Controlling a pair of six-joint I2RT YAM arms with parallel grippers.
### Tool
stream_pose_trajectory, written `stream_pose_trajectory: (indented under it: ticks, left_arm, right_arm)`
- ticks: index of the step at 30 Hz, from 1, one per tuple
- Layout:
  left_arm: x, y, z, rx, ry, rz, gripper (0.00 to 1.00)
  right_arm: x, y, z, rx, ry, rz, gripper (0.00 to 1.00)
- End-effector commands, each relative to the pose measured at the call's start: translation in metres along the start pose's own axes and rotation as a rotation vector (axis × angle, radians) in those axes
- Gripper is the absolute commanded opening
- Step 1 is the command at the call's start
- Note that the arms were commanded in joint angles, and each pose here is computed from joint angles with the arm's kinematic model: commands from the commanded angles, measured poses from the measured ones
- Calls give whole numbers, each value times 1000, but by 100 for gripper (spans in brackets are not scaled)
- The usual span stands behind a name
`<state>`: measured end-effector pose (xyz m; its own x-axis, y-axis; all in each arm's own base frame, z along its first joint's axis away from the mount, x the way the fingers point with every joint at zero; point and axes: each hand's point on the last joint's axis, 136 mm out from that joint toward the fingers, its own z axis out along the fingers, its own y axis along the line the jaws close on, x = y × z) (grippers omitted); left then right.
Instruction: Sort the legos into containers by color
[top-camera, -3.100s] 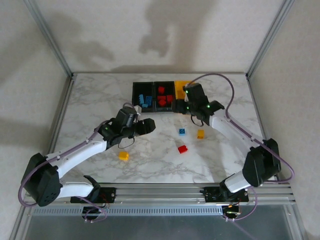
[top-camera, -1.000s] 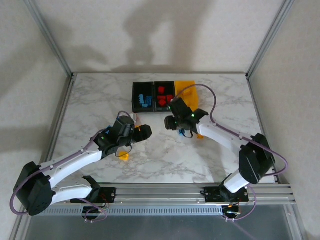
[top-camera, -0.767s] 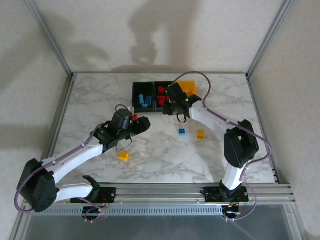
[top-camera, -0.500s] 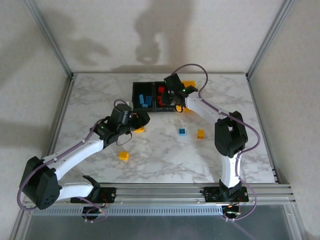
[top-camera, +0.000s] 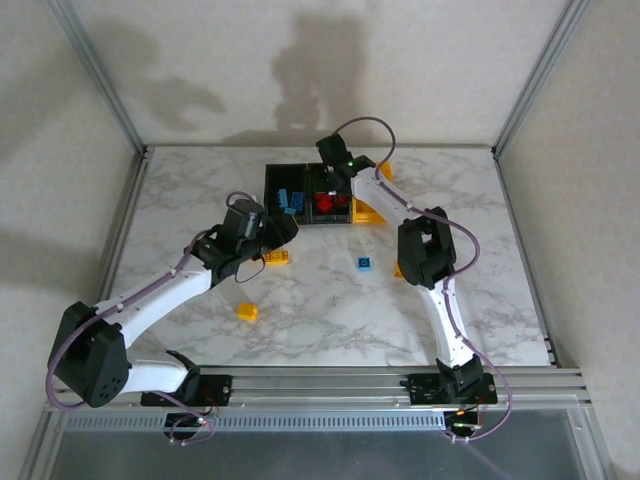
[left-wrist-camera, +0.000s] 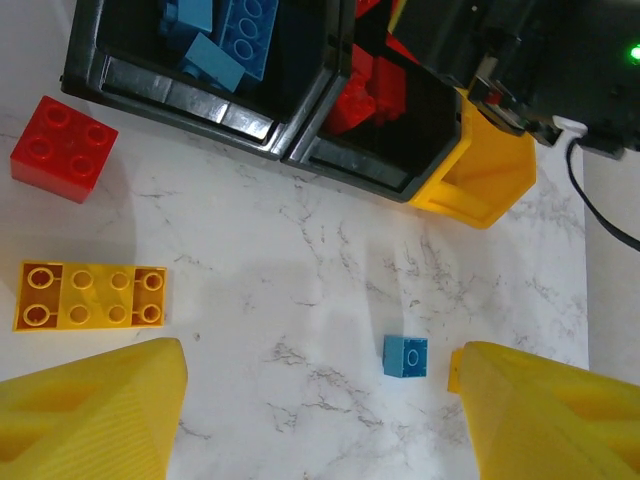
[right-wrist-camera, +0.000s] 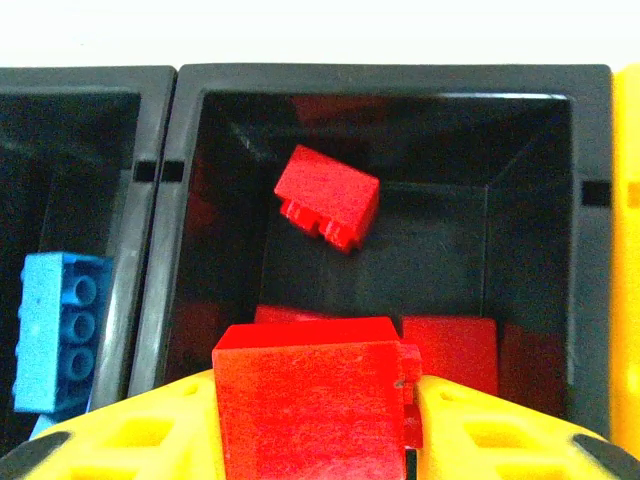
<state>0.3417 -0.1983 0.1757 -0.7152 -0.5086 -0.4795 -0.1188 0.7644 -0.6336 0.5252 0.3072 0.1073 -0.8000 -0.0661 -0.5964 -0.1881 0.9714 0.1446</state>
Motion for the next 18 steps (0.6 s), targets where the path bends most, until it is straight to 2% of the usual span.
stream_pose_trajectory:
  ticks: [1,9,14,18]
  left_arm:
    - [-9,-2,-3,8,-22,-15,72]
    - [-6,6,-3,2,-17,-22,72]
    - [-4,10,-3,-3,-17,-28,72]
    - [-3,11,-5,-4,-16,-32,72]
  right_arm:
    - [-5,-10,6,32,10,1,45]
    - [-8,-10,18,17,12,12,51]
    - [-11,-9,15,10,2,14,57]
    - [-17,-6,9,-2,-12,16,58]
